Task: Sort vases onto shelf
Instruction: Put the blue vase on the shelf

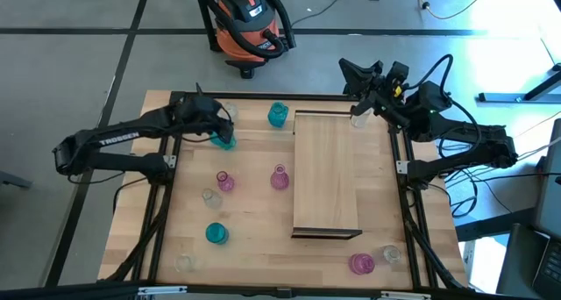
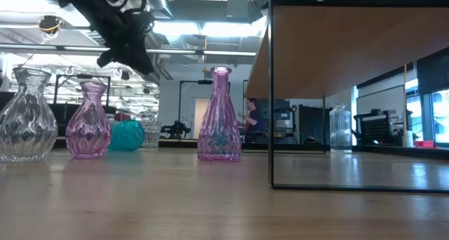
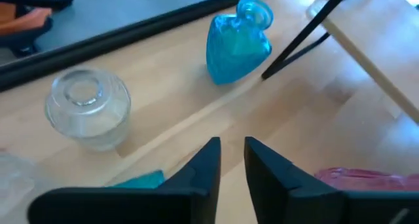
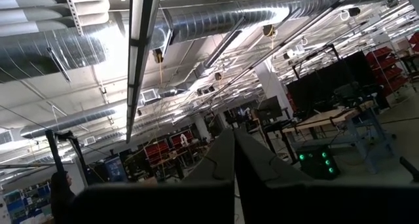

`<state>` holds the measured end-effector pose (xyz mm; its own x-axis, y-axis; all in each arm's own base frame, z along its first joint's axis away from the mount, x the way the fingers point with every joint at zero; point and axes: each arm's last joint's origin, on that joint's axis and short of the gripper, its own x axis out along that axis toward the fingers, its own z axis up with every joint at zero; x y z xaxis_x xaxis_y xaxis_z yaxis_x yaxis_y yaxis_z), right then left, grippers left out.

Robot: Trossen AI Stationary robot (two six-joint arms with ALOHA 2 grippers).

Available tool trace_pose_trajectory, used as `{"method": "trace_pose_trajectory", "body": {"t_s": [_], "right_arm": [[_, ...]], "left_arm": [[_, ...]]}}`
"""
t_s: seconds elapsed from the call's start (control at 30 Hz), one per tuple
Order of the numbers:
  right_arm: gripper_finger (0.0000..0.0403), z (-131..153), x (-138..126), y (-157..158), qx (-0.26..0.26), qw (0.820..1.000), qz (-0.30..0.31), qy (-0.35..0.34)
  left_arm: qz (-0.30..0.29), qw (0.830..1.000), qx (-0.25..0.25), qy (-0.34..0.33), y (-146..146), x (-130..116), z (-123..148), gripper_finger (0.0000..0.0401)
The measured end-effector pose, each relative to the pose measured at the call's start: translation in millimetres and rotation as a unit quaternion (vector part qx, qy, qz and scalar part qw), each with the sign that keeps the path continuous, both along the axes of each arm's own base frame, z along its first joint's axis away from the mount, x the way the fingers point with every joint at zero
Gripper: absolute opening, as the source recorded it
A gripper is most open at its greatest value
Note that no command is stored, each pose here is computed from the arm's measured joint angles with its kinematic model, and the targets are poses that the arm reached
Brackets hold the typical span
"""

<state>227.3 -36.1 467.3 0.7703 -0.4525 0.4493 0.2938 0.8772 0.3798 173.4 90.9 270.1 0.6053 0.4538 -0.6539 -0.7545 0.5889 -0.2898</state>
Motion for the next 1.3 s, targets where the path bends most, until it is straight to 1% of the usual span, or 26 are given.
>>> {"method": "trace_pose_trajectory", "body": {"t_s": [0.07,0.2,0.3,0.37,0.43,0.53,0.6,0.67,0.77,0.83,0.9,1.03,1.1,1.23,1.3], "right_arm": [[0.0001,0.0,0.0,0.0,0.000,1.000,0.000,0.000],[0.0001,-0.1,0.0,0.0,0.000,1.000,0.000,0.000],[0.0001,-0.2,0.1,0.0,0.000,1.000,0.000,0.002],[0.0001,-0.6,0.3,0.0,0.000,1.000,0.000,0.004],[0.0001,-0.6,0.3,0.0,0.000,1.000,0.000,0.004],[0.0001,-0.6,0.5,0.2,-0.002,1.000,0.004,0.004],[0.0001,-0.5,0.9,1.0,-0.009,1.000,0.017,0.005],[0.0001,-0.5,1.1,1.3,-0.012,1.000,0.023,0.006],[0.0001,-0.5,1.0,1.5,-0.012,1.000,0.024,0.005],[0.0001,-0.5,1.0,1.3,-0.012,1.000,0.023,0.006],[0.0001,-0.5,1.1,1.3,-0.012,1.000,0.023,0.006],[0.0001,-0.5,1.1,1.3,-0.012,1.000,0.024,0.006],[0.0001,-0.4,1.2,1.7,-0.015,0.999,0.029,0.006],[0.0001,-0.4,1.4,2.0,-0.018,0.999,0.035,0.006],[0.0001,-0.4,1.4,2.0,-0.018,0.999,0.035,0.006]], "left_arm": [[-0.003,1.000,-0.008,0.022,-1.2,-2.8,-2.4,0.0049],[-0.041,0.997,-0.021,0.065,-4.8,-7.2,-7.7,0.0054],[-0.066,0.994,-0.002,0.090,-5.0,-8.7,-8.9,0.0074],[-0.052,0.993,0.012,0.105,-1.9,-11.1,-9.4,0.0096],[-0.026,0.993,0.016,0.117,3.8,-15.4,-10.0,0.0125],[0.030,0.991,-0.010,0.129,14.6,-26.8,-12.8,0.0178],[0.055,0.990,-0.030,0.130,22.4,-34.4,-14.3,0.0214],[0.055,0.990,-0.056,0.117,29.2,-39.4,-15.6,0.0246],[0.000,0.991,-0.100,0.094,34.7,-39.5,-19.4,0.0278],[-0.041,0.987,-0.125,0.090,34.3,-35.4,-23.8,0.0285],[-0.061,0.983,-0.142,0.101,33.2,-28.5,-29.8,0.0284],[-0.066,0.974,-0.179,0.124,31.1,-14.2,-42.9,0.0276],[-0.071,0.971,-0.188,0.128,30.6,-7.2,-48.2,0.0276],[-0.080,0.968,-0.201,0.131,30.3,0.8,-54.6,0.0285],[-0.096,0.966,-0.196,0.137,29.5,2.1,-55.8,0.0293]]}}
